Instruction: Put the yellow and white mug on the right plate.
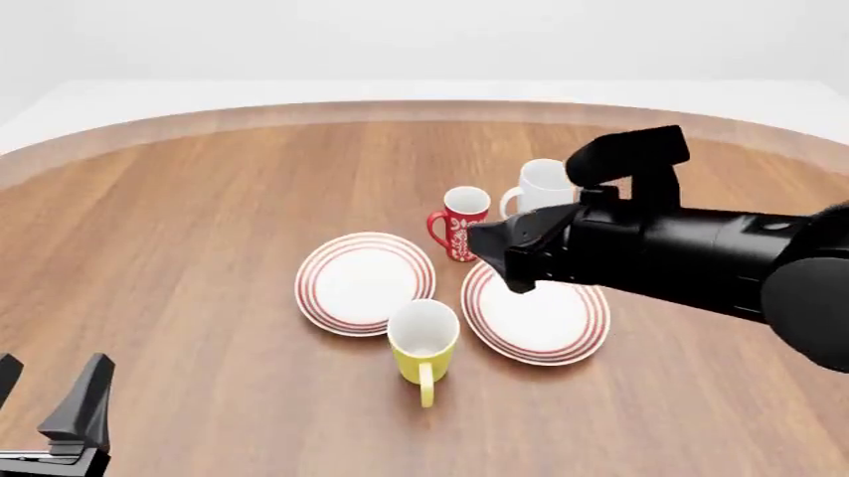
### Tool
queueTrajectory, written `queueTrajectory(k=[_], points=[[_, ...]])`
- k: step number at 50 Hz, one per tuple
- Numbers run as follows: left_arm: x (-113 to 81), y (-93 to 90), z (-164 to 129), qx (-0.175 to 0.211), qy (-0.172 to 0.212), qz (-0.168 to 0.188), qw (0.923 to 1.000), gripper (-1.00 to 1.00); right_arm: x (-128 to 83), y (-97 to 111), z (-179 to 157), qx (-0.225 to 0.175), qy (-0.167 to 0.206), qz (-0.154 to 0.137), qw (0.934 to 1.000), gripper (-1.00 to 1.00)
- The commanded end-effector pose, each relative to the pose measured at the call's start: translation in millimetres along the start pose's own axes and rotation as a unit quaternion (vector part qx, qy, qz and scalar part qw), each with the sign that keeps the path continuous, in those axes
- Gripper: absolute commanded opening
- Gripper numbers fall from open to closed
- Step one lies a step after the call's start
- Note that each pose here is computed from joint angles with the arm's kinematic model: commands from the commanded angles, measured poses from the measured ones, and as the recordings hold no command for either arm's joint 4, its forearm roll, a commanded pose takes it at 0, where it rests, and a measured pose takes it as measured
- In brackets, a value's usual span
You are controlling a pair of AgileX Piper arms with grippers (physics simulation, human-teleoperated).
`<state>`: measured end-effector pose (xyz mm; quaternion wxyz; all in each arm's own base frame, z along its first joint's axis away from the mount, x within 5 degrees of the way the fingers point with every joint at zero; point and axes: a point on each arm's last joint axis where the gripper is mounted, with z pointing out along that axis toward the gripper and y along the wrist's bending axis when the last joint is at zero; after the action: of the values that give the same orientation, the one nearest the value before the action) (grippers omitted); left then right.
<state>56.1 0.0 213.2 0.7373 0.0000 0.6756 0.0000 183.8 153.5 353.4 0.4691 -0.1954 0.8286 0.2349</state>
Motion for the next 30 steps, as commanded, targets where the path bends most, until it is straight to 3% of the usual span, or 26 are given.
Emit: queueTrajectory(k=[1, 11, 30], points=[[0.0, 0.0, 0.0, 0.0, 0.0, 0.0, 1.0, 1.0, 4.4, 10.0, 25.0, -0.01, 0.033, 0.031, 0.9989, 1.0], [0.0, 0.0, 0.0, 0.0, 0.0, 0.0, 1.0, 1.0, 24.4, 3.9, 38.0, 0.0, 0.051, 0.064, 0.9967, 1.0], [0.0, 0.0, 0.0, 0.0, 0.0, 0.0, 1.0, 1.0, 41.2, 0.4, 60.4, 0.004, 0.062, 0.076, 0.9952, 1.0]])
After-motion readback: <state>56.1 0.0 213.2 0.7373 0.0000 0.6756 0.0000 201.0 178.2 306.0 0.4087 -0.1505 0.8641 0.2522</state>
